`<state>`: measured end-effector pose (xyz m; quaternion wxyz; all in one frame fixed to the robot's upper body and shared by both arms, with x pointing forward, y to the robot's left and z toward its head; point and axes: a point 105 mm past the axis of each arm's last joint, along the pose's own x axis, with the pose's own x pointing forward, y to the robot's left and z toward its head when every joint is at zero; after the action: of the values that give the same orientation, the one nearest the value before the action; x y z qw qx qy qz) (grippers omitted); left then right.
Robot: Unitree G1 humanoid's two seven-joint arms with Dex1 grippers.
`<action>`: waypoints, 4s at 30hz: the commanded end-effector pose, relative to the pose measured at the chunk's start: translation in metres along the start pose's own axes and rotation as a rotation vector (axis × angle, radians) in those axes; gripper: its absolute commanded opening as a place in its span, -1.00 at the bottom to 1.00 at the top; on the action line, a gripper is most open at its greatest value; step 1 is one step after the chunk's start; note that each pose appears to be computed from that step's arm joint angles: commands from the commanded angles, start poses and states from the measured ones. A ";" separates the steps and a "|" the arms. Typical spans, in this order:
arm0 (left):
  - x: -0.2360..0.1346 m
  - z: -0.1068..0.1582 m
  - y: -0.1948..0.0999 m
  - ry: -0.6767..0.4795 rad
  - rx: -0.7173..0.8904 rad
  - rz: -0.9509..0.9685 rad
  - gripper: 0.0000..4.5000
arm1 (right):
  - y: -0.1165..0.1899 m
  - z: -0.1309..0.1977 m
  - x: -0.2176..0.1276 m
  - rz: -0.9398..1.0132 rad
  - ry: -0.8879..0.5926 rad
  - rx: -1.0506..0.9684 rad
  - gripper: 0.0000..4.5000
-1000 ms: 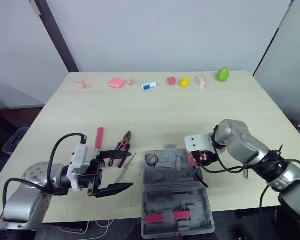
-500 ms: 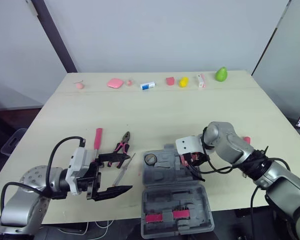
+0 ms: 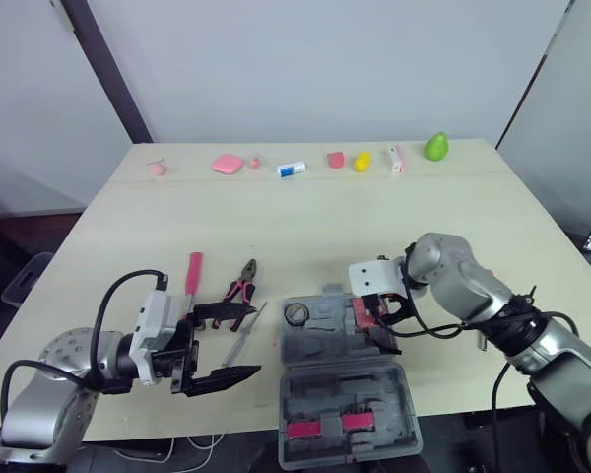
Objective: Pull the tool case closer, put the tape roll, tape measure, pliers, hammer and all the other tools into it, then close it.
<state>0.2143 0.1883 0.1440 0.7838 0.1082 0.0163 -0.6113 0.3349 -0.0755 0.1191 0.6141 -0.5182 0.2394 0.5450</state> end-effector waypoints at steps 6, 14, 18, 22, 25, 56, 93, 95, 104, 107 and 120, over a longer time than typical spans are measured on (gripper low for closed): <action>-0.002 0.010 0.001 -0.024 0.049 0.017 1.00 | -0.005 -0.013 -0.030 -0.116 -0.253 0.154 0.87; 0.002 0.012 0.007 -0.043 0.049 0.026 1.00 | -0.004 0.003 -0.027 -0.225 -0.619 0.334 0.61; 0.002 0.012 0.009 -0.044 0.048 0.026 1.00 | 0.011 0.000 -0.016 -0.233 -0.746 0.368 0.61; 0.002 0.012 0.010 -0.046 0.048 0.031 1.00 | 0.021 -0.006 -0.004 -0.214 -0.819 0.439 0.61; 0.003 0.012 0.009 -0.047 0.046 0.034 1.00 | 0.030 -0.012 0.009 -0.196 -0.852 0.454 0.61; -0.001 0.010 0.009 -0.045 0.037 0.053 1.00 | 0.047 -0.045 0.065 -0.187 -0.779 0.500 -0.35; -0.098 -0.063 0.011 -0.009 -0.191 0.717 1.00 | 0.124 -0.148 -0.065 -0.811 -0.704 0.852 -0.12; -0.109 -0.071 0.006 0.011 -0.214 0.777 1.00 | 0.146 -0.161 -0.072 -0.843 -0.668 0.913 0.15; -0.150 -0.098 -0.018 0.103 -0.269 0.942 1.00 | 0.208 -0.198 -0.083 -0.939 -0.549 1.100 0.98; -0.153 -0.099 -0.019 0.107 -0.268 0.946 1.00 | 0.207 -0.198 -0.083 -0.938 -0.557 1.094 0.98; -0.091 -0.062 0.043 0.040 -0.187 0.930 1.00 | 0.139 -0.129 -0.076 -0.738 -0.756 0.892 0.98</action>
<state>0.2350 0.3013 0.0991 0.9798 0.0364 0.0351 -0.1934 0.2180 -0.2495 0.0743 0.9599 -0.0330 0.0330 0.2764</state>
